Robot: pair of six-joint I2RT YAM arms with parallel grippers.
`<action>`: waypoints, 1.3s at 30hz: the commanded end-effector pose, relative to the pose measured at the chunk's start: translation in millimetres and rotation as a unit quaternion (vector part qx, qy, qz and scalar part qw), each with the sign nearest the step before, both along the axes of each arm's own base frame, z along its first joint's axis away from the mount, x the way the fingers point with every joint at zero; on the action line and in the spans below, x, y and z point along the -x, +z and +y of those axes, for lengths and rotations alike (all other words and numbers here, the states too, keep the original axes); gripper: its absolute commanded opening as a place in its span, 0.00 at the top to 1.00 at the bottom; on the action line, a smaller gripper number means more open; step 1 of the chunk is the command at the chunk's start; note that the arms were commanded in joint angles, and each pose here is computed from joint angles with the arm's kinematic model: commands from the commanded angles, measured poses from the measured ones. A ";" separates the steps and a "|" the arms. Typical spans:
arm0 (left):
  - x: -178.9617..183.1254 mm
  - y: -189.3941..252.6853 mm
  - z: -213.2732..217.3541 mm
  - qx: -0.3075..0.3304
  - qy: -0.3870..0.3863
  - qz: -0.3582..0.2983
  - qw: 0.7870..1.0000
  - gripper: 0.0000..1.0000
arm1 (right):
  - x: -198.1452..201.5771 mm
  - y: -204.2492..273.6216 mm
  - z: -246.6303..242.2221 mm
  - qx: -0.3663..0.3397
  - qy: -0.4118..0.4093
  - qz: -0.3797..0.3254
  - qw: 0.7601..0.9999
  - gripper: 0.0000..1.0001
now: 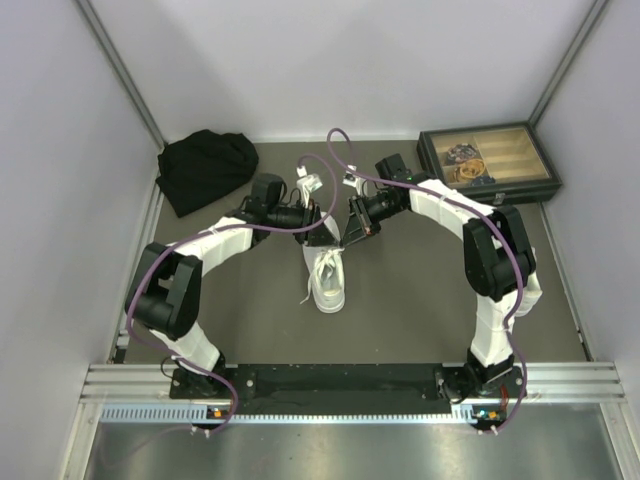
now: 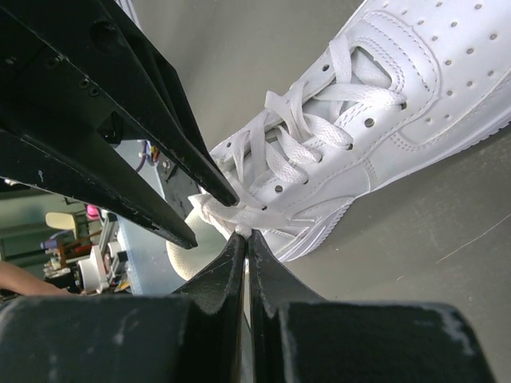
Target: Tie the shoes
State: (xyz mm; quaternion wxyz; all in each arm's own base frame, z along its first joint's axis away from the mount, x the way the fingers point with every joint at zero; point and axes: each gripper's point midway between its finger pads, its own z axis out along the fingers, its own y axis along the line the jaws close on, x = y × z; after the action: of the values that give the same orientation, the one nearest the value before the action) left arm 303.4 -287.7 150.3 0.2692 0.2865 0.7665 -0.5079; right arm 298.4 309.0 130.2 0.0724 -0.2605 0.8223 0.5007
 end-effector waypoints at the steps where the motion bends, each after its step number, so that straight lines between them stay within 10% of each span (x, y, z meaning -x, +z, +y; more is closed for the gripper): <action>1: -6.3 13.1 -4.8 0.016 -0.007 -0.022 1.000 0.66 | -2.4 22.6 1.0 -0.025 0.003 -0.032 0.999 1.00; 10: -7.6 -2.6 -0.9 -0.015 -0.006 -0.013 1.000 0.68 | -3.0 23.8 1.4 -0.027 0.003 -0.034 0.999 1.00; 19: -9.7 13.0 -7.0 0.019 -0.013 -0.028 0.999 1.00 | -2.7 22.2 1.7 -0.026 0.004 -0.033 0.999 1.00; 39: -82.4 31.6 38.9 0.027 0.126 -0.072 0.989 1.00 | -5.3 22.2 5.1 -0.026 0.004 -0.032 0.999 1.00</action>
State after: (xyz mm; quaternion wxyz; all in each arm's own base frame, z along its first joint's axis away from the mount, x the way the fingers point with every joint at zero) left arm 363.3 -252.2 154.8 0.3358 0.2115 0.7818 -0.4808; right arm 298.9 309.3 130.6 0.0731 -0.2599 0.8221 0.5012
